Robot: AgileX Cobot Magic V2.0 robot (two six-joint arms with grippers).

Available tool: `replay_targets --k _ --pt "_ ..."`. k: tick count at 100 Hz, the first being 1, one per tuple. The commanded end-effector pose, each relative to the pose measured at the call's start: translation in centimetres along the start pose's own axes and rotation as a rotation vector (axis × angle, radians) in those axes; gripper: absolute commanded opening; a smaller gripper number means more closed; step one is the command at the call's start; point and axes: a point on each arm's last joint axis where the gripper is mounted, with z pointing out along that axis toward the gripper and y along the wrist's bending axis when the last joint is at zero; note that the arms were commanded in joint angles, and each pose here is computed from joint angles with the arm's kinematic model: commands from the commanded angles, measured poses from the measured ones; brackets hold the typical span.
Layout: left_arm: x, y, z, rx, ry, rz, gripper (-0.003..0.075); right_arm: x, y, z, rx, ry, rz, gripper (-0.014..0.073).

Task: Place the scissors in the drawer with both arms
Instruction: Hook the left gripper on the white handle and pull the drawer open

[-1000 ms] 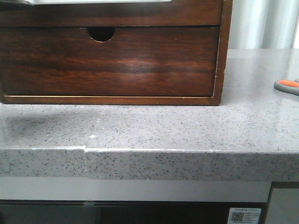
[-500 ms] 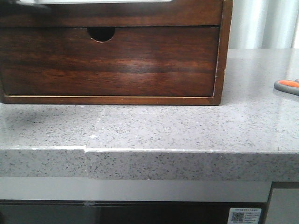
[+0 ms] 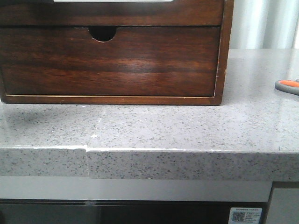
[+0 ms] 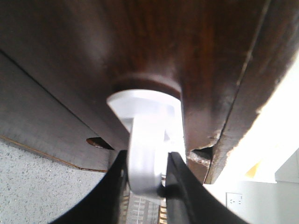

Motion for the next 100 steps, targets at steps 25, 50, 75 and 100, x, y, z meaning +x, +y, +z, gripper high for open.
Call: replay_targets --k 25,50,75,100 --pt "0.3 -0.2 -0.3 0.006 -0.011 0.071 -0.0019 -1.3 0.3 -0.1 -0.012 -0.076 -0.01 0.0442" --pt "0.3 0.0 -0.3 0.001 -0.009 0.066 -0.0019 -1.3 0.3 -0.1 -0.012 -0.076 -0.01 0.0442" --pt "0.2 0.1 -0.4 0.0 -0.013 0.067 -0.0019 -1.3 0.3 -0.1 -0.012 -0.076 -0.01 0.0442" --pt "0.2 0.1 -0.4 0.0 -0.013 0.067 -0.0019 -1.3 0.3 -0.1 -0.012 -0.076 -0.01 0.0442"
